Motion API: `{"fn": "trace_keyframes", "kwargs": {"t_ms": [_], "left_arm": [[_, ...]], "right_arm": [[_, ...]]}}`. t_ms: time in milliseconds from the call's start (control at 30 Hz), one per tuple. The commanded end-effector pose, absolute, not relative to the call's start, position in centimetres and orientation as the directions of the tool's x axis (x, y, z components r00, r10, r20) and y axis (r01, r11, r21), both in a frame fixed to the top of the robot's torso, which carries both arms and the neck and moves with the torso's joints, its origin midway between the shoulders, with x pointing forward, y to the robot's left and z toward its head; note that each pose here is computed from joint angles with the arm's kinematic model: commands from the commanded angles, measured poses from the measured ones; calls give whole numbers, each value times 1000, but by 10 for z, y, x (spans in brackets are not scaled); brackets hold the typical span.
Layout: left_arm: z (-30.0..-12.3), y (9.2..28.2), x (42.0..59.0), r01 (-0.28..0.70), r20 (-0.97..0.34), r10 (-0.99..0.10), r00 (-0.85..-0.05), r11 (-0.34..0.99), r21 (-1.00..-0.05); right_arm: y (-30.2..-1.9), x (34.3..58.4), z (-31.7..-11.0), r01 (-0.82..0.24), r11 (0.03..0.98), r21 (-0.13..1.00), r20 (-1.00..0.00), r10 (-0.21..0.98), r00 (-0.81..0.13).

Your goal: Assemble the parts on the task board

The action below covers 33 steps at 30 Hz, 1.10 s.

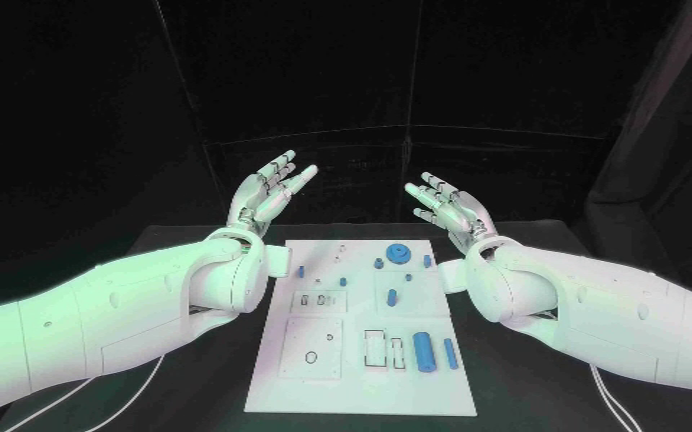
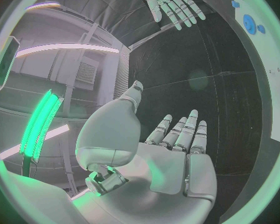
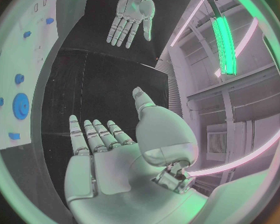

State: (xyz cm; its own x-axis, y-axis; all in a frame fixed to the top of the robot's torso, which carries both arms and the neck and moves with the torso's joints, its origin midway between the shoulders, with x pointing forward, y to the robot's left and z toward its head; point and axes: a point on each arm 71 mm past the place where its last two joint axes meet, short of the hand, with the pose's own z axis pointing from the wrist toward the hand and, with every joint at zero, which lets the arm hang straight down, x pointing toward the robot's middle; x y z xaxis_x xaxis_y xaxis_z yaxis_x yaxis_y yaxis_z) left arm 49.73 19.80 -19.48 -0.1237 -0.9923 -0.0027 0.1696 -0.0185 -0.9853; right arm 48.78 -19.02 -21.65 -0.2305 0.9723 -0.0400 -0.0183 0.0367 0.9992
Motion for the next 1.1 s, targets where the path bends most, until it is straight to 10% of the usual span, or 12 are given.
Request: {"fn": "trace_keyframes", "kwargs": {"t_ms": [33,267,300,1100], "left_arm": [[-188,194,496,247,34,-982,-188,-81,-966],[-188,194,496,247,34,-982,-188,-81,-966],[-189,208,498,232,58,-979,-194,-104,-967],[-178,204,468,251,-2,-921,-389,-104,-963]], "right_arm": [[-178,488,-216,-22,81,996,-83,905,-417],[-177,490,-215,-25,102,994,-102,883,-459],[-205,500,-213,-177,317,932,-361,858,-364],[-203,526,-172,-475,759,444,-896,377,-235]]}}
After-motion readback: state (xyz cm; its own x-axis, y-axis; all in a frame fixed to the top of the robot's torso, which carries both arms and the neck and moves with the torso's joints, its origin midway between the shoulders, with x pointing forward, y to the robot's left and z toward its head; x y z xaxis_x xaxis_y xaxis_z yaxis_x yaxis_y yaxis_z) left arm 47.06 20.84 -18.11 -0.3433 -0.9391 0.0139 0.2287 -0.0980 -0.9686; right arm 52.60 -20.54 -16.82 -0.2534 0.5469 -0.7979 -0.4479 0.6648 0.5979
